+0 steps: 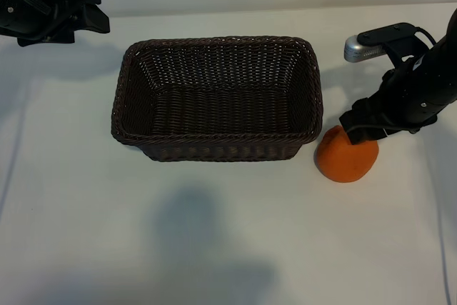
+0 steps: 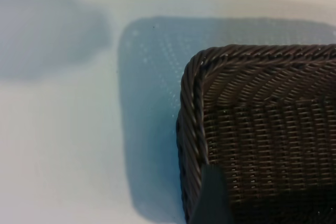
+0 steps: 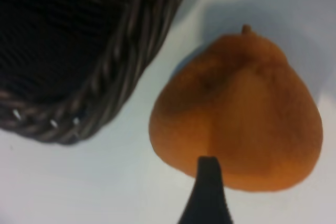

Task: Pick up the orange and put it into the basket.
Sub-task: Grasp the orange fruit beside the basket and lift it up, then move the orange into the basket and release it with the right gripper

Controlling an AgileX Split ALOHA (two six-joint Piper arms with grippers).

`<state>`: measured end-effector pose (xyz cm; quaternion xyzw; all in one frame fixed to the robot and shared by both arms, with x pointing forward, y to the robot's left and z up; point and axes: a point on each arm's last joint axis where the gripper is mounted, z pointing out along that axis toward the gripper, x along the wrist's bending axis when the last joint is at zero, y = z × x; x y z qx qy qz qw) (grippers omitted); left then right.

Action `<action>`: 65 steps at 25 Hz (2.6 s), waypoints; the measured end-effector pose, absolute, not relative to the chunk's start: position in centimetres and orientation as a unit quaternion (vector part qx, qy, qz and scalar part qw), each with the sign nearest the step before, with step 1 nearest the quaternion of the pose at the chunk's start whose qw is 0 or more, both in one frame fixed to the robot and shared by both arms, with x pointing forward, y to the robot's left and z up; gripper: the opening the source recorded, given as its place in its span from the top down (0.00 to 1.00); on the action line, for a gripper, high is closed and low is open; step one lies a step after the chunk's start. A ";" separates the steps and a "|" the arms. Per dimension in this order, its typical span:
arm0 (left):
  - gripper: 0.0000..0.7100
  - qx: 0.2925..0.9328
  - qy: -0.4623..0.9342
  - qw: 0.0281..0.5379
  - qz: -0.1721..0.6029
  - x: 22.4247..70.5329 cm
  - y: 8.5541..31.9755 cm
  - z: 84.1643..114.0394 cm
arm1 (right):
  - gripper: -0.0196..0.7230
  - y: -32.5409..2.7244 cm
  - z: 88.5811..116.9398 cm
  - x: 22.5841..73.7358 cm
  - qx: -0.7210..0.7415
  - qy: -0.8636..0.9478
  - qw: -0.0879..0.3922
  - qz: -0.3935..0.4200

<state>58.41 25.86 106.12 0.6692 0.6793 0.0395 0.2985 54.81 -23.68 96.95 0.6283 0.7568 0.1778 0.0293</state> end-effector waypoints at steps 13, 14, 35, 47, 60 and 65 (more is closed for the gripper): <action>0.17 0.671 0.678 0.298 0.040 58.4 25.9 106.1 | 0.23 -21.7 94.3 55.4 0.611 0.773 0.013 0.170; 0.17 0.671 0.678 0.298 0.040 58.4 25.9 106.1 | 0.23 -21.6 94.0 55.5 0.611 0.774 0.014 0.168; 0.17 0.672 0.677 0.298 0.041 58.4 25.9 106.1 | 0.91 -21.9 93.9 55.9 0.622 0.764 0.036 0.169; 0.17 0.672 0.677 0.298 0.040 58.4 25.9 106.1 | 0.91 -23.3 101.6 56.1 0.617 0.752 0.145 0.182; 0.17 0.672 0.677 0.297 0.039 58.4 25.8 106.1 | 0.91 -22.9 104.0 56.6 0.626 0.738 0.144 0.205; 0.17 0.673 0.676 0.297 0.039 58.4 25.8 106.1 | 0.91 -22.1 104.2 56.7 0.628 0.729 0.121 0.244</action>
